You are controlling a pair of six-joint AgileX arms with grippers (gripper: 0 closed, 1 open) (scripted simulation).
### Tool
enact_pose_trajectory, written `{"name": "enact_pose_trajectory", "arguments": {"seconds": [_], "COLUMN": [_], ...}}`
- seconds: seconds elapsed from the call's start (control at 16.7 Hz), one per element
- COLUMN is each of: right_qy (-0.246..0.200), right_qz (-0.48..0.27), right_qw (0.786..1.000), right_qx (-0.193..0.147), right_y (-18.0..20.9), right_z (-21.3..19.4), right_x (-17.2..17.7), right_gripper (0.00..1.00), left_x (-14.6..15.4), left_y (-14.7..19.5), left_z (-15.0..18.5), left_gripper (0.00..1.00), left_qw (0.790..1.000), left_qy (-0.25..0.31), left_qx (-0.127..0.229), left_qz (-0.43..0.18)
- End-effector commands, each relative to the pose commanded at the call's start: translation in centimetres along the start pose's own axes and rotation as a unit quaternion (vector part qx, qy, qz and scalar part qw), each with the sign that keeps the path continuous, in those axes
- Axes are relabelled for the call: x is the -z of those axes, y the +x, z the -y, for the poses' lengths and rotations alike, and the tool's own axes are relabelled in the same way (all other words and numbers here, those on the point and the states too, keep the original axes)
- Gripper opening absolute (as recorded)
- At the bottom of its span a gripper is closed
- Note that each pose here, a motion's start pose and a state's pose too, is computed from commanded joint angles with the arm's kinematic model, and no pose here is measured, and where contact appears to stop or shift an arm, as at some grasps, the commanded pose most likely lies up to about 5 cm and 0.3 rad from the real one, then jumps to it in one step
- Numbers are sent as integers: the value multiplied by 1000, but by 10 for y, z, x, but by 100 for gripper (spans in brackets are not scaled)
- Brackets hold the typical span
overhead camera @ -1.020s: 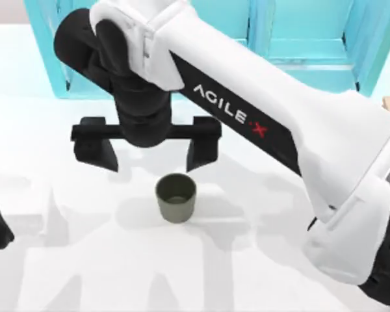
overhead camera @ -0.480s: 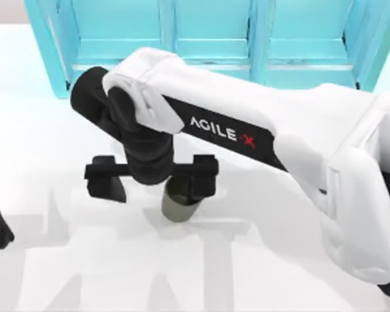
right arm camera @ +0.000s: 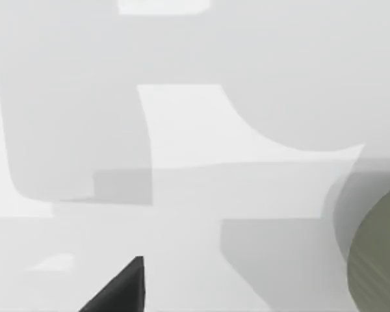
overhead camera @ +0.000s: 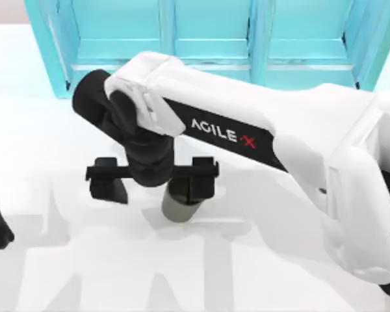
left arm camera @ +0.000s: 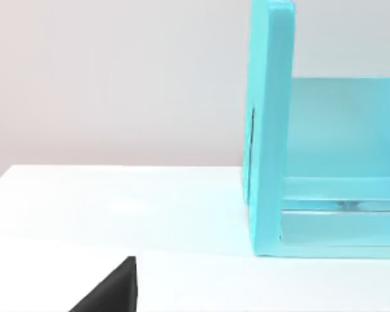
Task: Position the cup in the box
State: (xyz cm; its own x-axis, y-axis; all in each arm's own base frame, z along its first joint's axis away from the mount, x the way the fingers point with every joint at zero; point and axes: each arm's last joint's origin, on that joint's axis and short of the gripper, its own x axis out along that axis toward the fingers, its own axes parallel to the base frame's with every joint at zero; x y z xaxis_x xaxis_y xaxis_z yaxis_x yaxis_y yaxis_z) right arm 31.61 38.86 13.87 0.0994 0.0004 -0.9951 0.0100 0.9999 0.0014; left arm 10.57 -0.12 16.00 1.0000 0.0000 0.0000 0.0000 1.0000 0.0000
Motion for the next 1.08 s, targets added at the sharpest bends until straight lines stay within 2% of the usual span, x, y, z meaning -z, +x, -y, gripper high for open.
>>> {"name": "enact_pose_trajectory", "arguments": {"seconds": [0.66, 1.08], "right_qy": [0, 0], "right_qz": [0, 0], "right_qw": [1000, 1000], "right_qx": [0, 0], "right_y": [0, 0], "right_z": [0, 0], "right_x": [0, 0], "right_gripper": [2, 0], "left_x": [0, 0], "left_y": [0, 0], "left_z": [0, 0], "left_gripper": [100, 100], "left_qw": [1000, 1000], "left_qy": [0, 0], "left_qx": [0, 0], "left_qz": [0, 0]}}
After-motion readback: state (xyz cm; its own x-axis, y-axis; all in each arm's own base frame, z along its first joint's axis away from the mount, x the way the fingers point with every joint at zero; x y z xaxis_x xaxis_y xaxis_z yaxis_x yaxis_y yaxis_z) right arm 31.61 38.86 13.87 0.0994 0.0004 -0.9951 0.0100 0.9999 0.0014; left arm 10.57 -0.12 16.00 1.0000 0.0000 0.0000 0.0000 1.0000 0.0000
